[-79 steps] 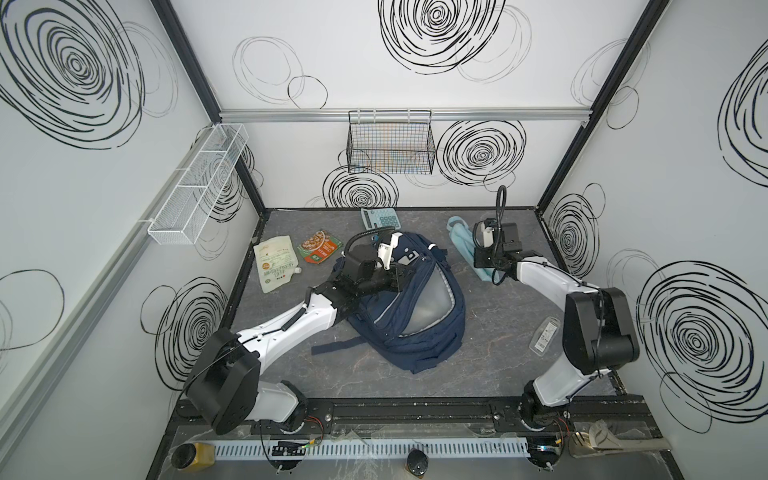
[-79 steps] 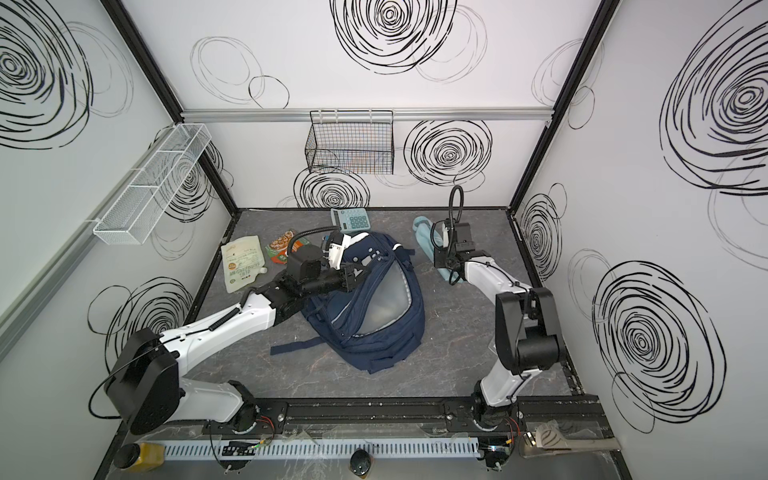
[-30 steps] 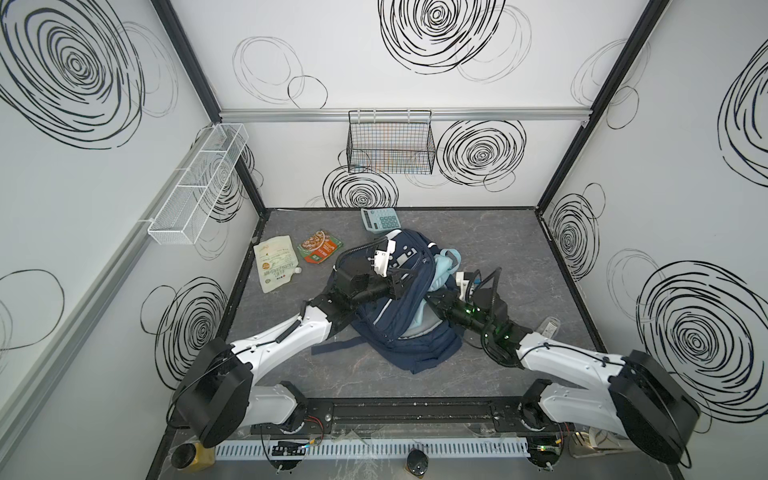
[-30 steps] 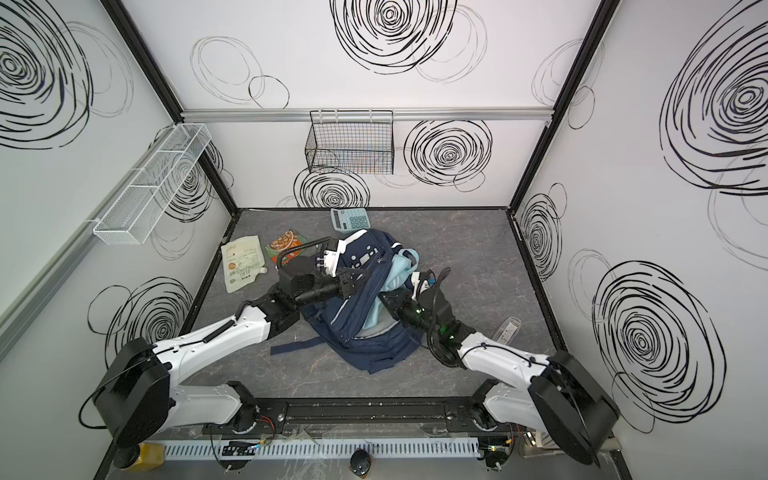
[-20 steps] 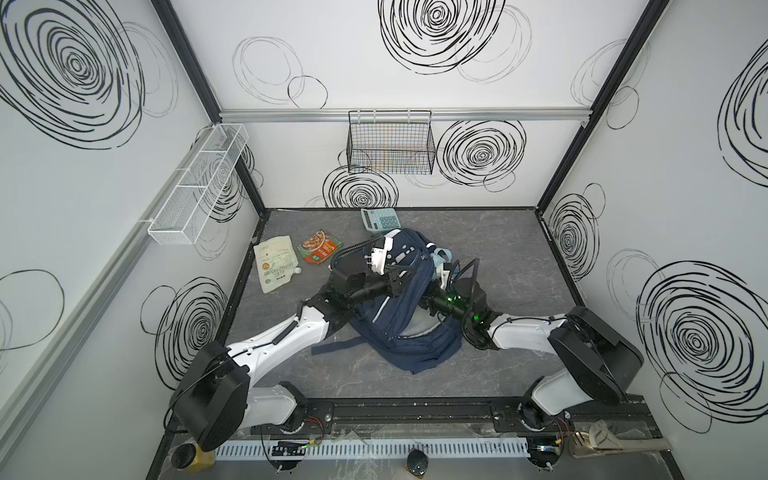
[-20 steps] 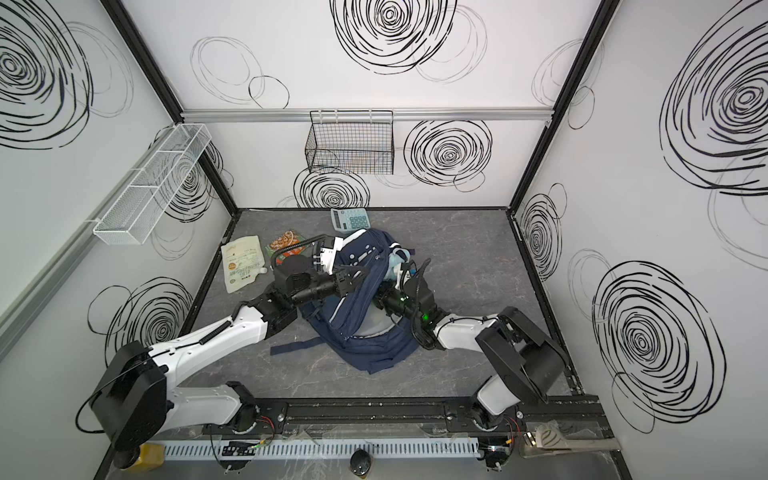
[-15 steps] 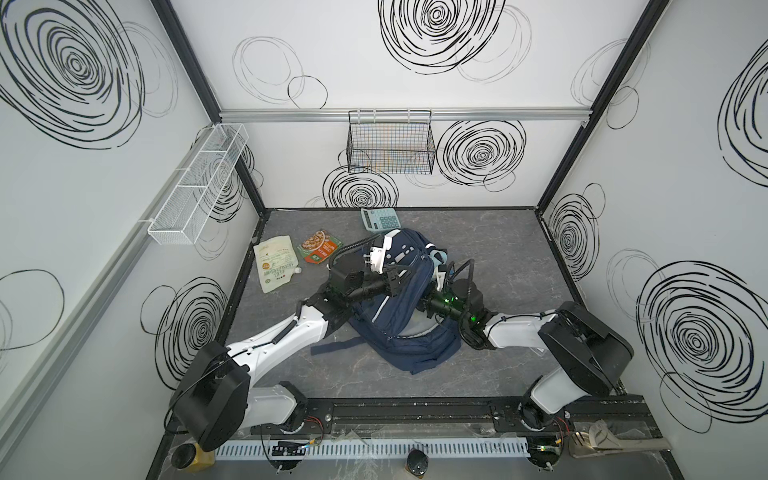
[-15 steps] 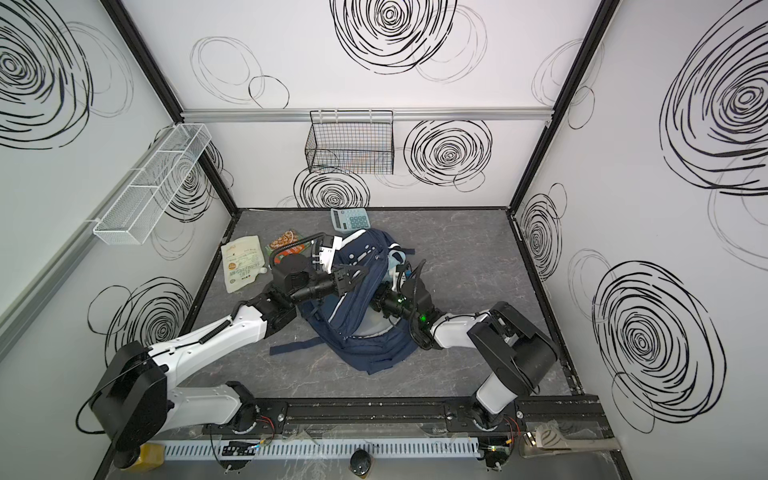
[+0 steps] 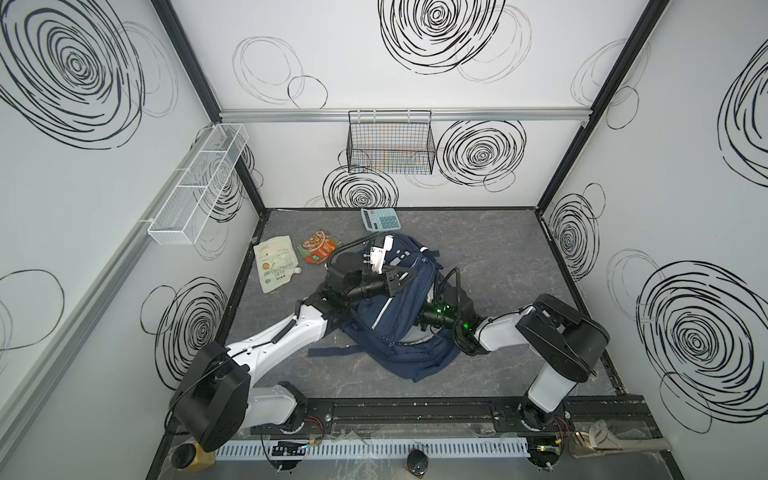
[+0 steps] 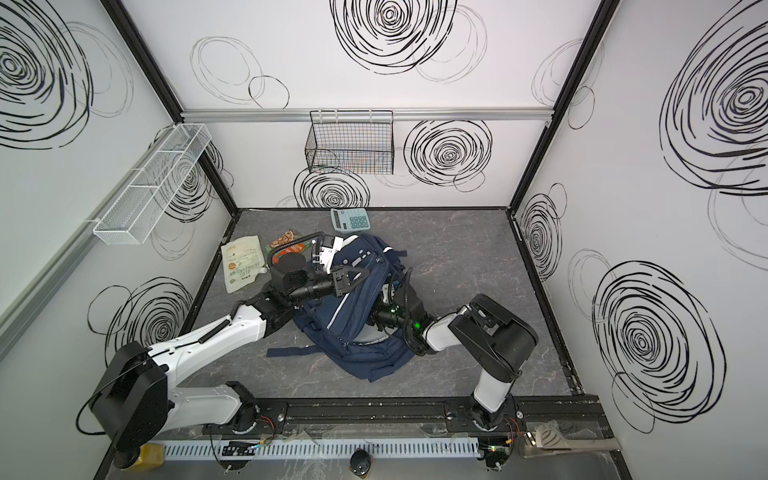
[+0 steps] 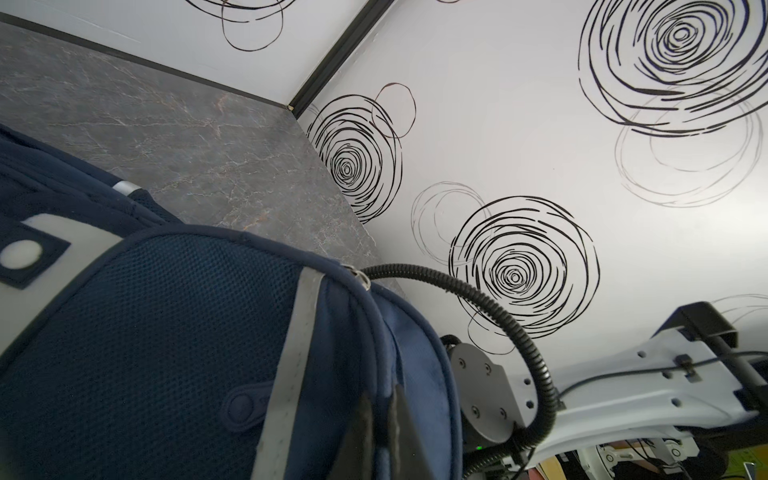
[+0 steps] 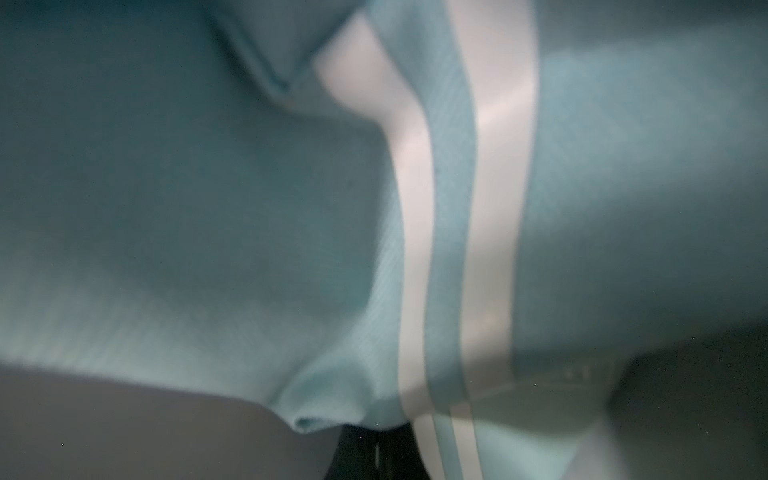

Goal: Pack the student bag
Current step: 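Lower the pouch into the bag and open the right gripper, then lift the right gripper out of the bag and draw it back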

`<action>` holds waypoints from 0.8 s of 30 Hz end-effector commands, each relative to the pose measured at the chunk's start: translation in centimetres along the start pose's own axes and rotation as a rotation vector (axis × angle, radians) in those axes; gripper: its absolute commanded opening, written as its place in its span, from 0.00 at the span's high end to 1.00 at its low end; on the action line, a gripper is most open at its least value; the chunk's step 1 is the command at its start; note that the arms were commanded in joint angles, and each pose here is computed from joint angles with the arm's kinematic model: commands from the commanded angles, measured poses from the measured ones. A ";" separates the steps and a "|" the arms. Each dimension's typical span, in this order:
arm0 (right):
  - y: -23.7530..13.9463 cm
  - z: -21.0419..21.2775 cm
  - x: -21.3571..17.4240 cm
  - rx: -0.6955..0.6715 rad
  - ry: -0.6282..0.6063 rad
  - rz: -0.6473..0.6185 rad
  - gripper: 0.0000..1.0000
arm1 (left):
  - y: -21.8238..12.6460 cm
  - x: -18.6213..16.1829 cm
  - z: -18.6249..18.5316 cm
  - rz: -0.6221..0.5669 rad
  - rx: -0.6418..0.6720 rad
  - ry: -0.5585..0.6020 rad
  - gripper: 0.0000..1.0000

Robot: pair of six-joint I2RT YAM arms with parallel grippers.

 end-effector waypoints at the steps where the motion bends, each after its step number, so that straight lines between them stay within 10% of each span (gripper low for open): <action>1: 0.6 -0.3 0.4 0.005 -0.026 0.037 1.00 | -1.3 3.4 -5.1 -0.153 -0.246 0.177 1.00; 14: -7.0 2.1 2.5 -0.315 -0.274 -0.250 0.24 | -1.6 3.8 -4.3 -0.187 -0.128 0.227 1.00; 24: -17.7 3.1 2.9 -0.436 -0.308 -0.651 0.25 | -1.5 4.1 -3.0 -0.207 -0.075 0.222 1.00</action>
Point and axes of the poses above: each gripper's point midway between its finger pads, its own y axis out along the fingers, its own z axis along the line the jaws close on, x = y × z, the point moved 9 cm from there along -y, back along the fingers, and after that the axes turned 1 degree about y, right-handed, at the moved point
